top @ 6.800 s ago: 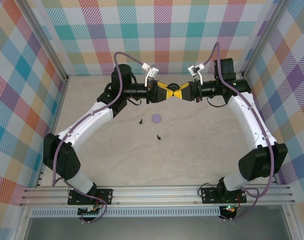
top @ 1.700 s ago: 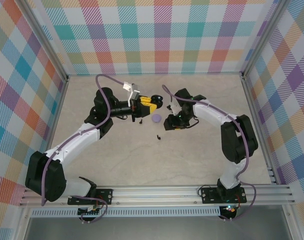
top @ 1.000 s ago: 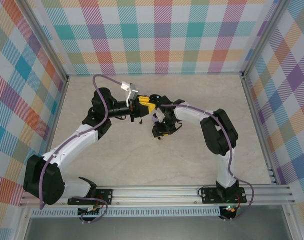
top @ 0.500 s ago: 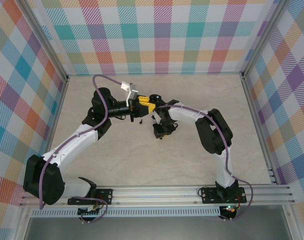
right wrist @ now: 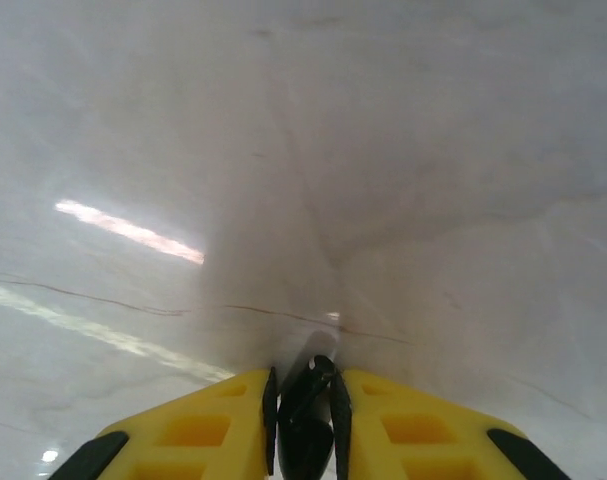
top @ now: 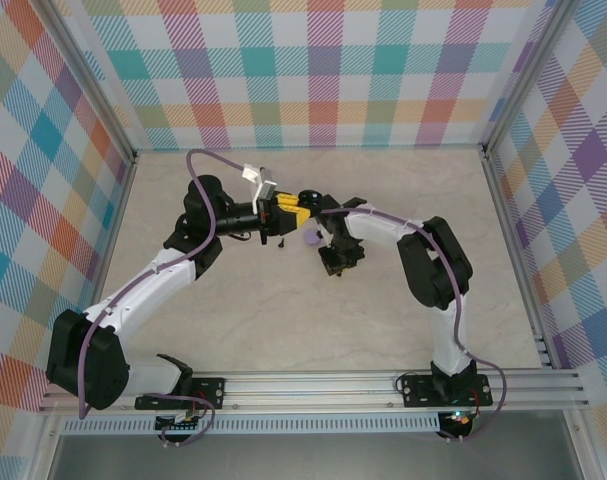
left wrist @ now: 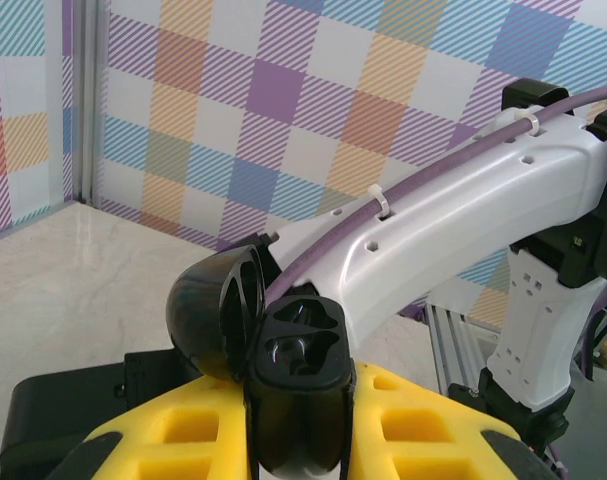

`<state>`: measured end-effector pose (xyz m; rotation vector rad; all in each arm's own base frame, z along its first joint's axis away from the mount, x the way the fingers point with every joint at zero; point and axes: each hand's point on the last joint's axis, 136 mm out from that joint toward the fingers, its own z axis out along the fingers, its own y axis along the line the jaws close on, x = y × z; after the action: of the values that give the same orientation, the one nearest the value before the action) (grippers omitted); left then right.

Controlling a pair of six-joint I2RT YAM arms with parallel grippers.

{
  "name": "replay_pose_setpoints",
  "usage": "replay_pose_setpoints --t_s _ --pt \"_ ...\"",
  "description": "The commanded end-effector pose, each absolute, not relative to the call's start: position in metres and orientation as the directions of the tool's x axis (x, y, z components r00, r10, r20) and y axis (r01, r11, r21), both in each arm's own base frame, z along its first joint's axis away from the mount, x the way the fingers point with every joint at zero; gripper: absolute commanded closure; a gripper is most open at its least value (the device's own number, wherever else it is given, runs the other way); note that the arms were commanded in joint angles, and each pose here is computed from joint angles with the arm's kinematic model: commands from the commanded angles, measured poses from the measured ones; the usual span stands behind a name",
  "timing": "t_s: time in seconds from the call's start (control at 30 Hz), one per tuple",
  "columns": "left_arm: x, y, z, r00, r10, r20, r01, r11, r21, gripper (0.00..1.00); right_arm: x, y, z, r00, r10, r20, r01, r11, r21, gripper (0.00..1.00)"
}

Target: Insert the wireless bluetooth earbuds into the charging case

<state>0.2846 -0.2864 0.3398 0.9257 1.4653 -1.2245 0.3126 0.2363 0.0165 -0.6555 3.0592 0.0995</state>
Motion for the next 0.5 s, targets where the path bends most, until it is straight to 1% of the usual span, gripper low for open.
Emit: replay_pose_setpoints --t_s 0.0,0.1,0.2,0.3,0.47 --pt "0.288 -0.281 0.356 -0.185 -0.050 -0.982 0.958 0.213 -0.191 0.99 0.308 0.212 0.023 -0.911 -0.412 0.004 -0.412 0.911 0.002 0.74" --pt "0.288 -0.281 0.356 -0.186 -0.049 -0.981 0.958 0.212 -0.192 0.99 0.310 0.206 0.025 -0.917 -0.399 0.001 -0.399 0.917 -0.002 0.72" --pt "0.288 -0.281 0.358 -0.182 -0.050 -0.982 0.959 0.211 -0.189 1.00 0.312 0.207 0.029 -0.920 -0.393 -0.011 -0.393 0.920 0.012 0.65" --pt "0.288 -0.281 0.357 -0.184 -0.048 -0.982 0.959 0.210 -0.190 0.99 0.312 0.213 0.037 -0.917 -0.397 -0.037 -0.399 0.916 0.048 0.61" --pt "0.288 -0.281 0.358 -0.183 -0.049 -0.982 0.959 0.210 -0.189 1.00 0.310 0.218 0.049 -0.911 -0.410 -0.055 -0.413 0.907 0.083 0.57"
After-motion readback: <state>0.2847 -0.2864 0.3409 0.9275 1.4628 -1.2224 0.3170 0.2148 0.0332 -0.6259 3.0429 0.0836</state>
